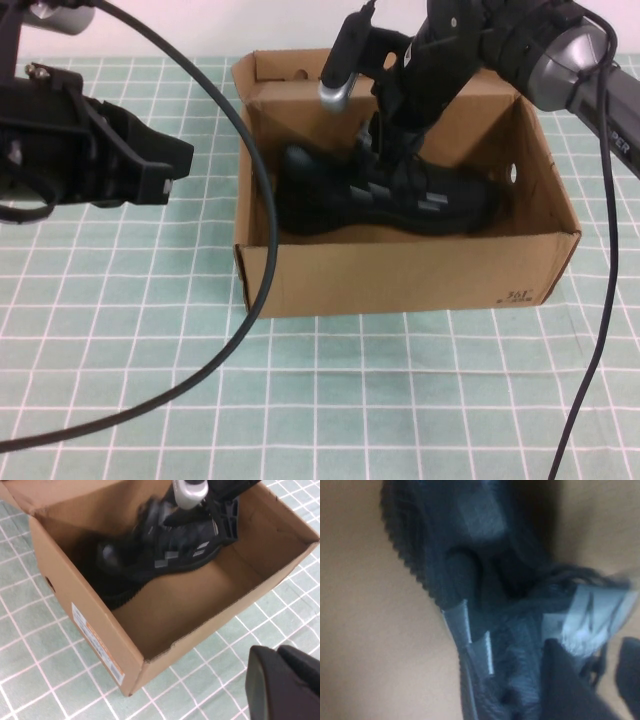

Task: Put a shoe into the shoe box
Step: Place the shoe in the shoe box

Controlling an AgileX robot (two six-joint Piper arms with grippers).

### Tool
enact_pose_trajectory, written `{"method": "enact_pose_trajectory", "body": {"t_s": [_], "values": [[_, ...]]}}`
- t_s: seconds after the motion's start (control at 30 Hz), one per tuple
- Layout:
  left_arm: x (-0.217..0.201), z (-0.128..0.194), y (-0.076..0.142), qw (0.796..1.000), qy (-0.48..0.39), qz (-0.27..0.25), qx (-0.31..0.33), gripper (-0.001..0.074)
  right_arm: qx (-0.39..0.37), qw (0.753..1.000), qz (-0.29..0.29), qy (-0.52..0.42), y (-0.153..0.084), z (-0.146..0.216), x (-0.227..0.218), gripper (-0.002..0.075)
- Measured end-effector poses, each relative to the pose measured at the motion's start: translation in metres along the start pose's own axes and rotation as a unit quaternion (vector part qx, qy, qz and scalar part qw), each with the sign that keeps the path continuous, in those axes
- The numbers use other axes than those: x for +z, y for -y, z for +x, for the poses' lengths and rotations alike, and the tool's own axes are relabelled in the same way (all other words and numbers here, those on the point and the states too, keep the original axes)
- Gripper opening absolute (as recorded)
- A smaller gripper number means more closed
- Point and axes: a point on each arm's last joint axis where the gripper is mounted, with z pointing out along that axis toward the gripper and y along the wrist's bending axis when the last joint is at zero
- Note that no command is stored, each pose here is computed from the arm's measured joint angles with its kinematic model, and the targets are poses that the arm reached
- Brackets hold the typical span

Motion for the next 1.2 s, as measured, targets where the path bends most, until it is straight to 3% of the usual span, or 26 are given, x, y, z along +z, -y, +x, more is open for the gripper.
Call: {"method": "enact_pose_trajectory", "body": {"t_s": [0.1,0.23,0.3,0.37,0.43,0.53,0.7,0.87,1.2], "values": [[0.0,0.0,0.0,1.0,-0.001,0.0,0.018,-0.0004,0.017,1.0,0.011,0.008,0.002,-0.002,-0.006,0.0321],[0.0,0.002,0.001,0.998,-0.012,0.006,0.057,-0.0004,0.05,0.998,0.032,0.024,0.006,-0.005,-0.032,0.0352],[-0.001,0.003,0.002,0.997,-0.015,0.008,0.073,-0.0004,0.061,0.996,0.046,0.035,0.008,-0.007,-0.054,0.032],[-0.005,0.004,0.004,0.996,-0.014,0.009,0.084,-0.0004,0.074,0.995,0.056,0.04,0.008,-0.007,-0.077,0.0246],[-0.018,0.005,0.009,0.995,-0.004,0.011,0.095,-0.0004,0.092,0.992,0.075,0.043,0.009,-0.006,-0.106,0.0121],[-0.047,0.007,0.022,0.993,0.029,0.009,0.113,-0.0004,0.122,0.985,0.113,0.045,0.009,0.001,-0.149,0.0031],[-0.108,0.021,0.048,0.988,0.112,0.002,0.11,-0.0004,0.183,0.967,0.154,0.087,0.001,0.013,-0.228,-0.0001],[-0.146,0.063,0.063,0.979,0.187,-0.008,0.08,-0.0004,0.217,0.948,0.166,0.16,-0.018,0.026,-0.301,-0.0005],[-0.142,0.146,0.053,0.947,0.31,-0.065,0.056,-0.0004,0.219,0.916,0.171,0.288,-0.066,0.065,-0.413,-0.0008]]}}
